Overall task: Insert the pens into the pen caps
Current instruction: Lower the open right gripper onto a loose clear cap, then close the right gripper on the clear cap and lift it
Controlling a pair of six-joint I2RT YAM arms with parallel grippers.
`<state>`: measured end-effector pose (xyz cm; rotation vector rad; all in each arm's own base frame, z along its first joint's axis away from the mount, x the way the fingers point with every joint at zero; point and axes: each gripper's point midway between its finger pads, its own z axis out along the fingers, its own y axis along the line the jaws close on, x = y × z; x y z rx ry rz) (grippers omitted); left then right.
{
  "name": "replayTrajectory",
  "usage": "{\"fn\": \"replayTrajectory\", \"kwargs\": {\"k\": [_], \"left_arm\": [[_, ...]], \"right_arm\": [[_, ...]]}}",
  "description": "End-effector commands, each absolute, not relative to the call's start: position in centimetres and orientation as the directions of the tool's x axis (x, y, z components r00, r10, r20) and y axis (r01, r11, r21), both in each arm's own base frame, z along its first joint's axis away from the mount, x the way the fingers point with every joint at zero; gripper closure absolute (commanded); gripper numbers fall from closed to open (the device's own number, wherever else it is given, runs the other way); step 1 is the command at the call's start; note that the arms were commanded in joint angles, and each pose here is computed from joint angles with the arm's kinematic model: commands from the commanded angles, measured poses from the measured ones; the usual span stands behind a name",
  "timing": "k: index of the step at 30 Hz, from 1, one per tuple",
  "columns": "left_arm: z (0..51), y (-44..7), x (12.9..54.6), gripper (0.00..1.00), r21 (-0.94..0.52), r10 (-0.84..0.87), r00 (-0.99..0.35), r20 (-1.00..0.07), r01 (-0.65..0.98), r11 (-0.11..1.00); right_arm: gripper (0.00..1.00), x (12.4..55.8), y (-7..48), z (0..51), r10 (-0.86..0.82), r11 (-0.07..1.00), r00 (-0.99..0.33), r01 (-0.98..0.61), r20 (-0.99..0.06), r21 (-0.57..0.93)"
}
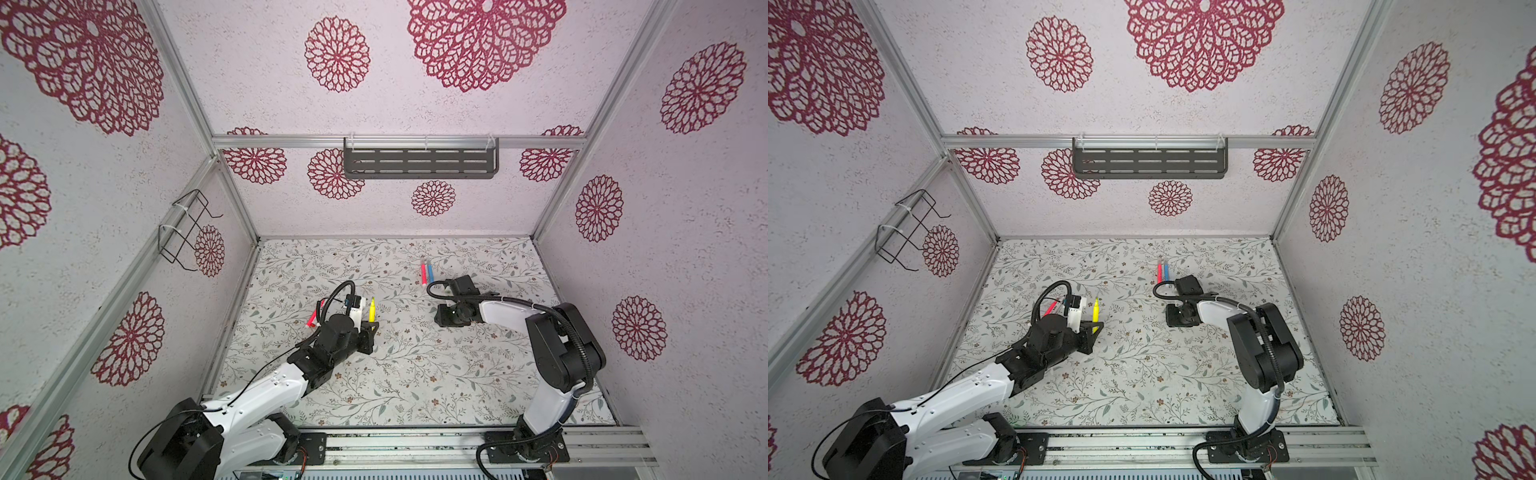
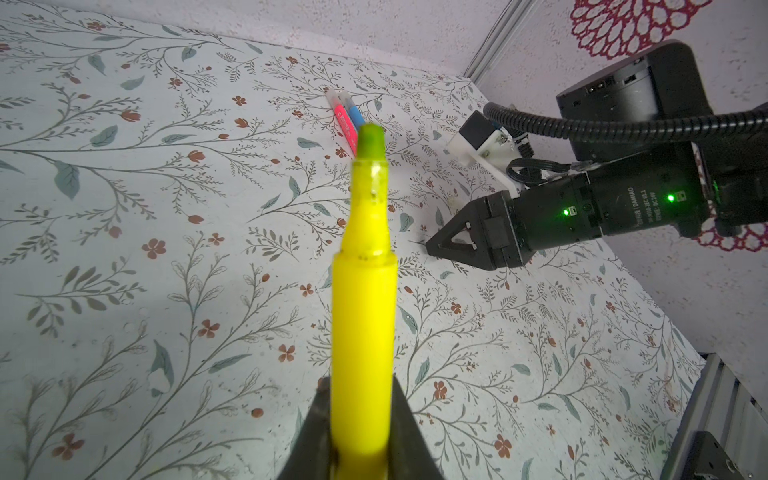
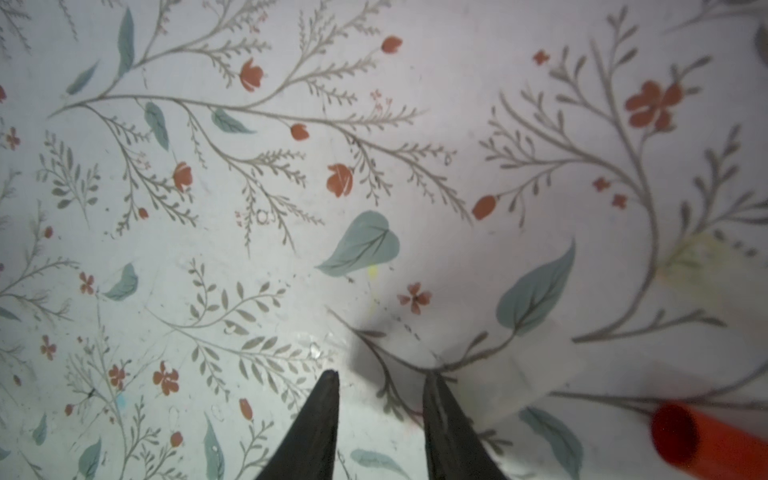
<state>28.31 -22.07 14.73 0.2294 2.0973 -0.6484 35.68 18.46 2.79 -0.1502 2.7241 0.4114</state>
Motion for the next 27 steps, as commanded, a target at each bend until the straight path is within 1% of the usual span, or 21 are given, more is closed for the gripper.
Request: {"fn": "replayTrajectory", "kwargs": {"k": [1,6,11,20,27], "left_arm": [[15.1,-21.7,28.4,1.0,-0.365,-0.094,-0.562,-0.822,0.393,0.844],[15.4,-21.8,28.4,1.0,-0.37,-0.101,-0.558,-0.824,0.394,0.841],[15.4,-21.7,28.3,1.0,-0.372,-0.102,-0.56,-0.822,0.393,0.841],[15.4,-21.2,27.9,1.0,-0.376,-0.115,-0.554,-0.825,0.384,0.843],[15.1,-21.0,27.9,1.0,-0.371,-0.114,-0.553,-0.825,0.377,0.849]], "right_arm": [[0.64,34.7,17.0,4.0,-0.032,0.969,-0.923,-0.123,-0.384,0.213],[0.63,35.2,17.2,7.5,-0.004,0.965,-0.882,-0.127,-0.472,0.229],[0.56,36.4,15.0,9.4,0.095,0.985,-0.846,0.002,-0.525,0.174],[0.56,37.5,13.2,6.9,0.23,0.973,-0.875,0.205,-0.426,0.103],[0.57,38.3,13.5,6.2,0.279,0.96,-0.87,0.256,-0.405,0.111]]}}
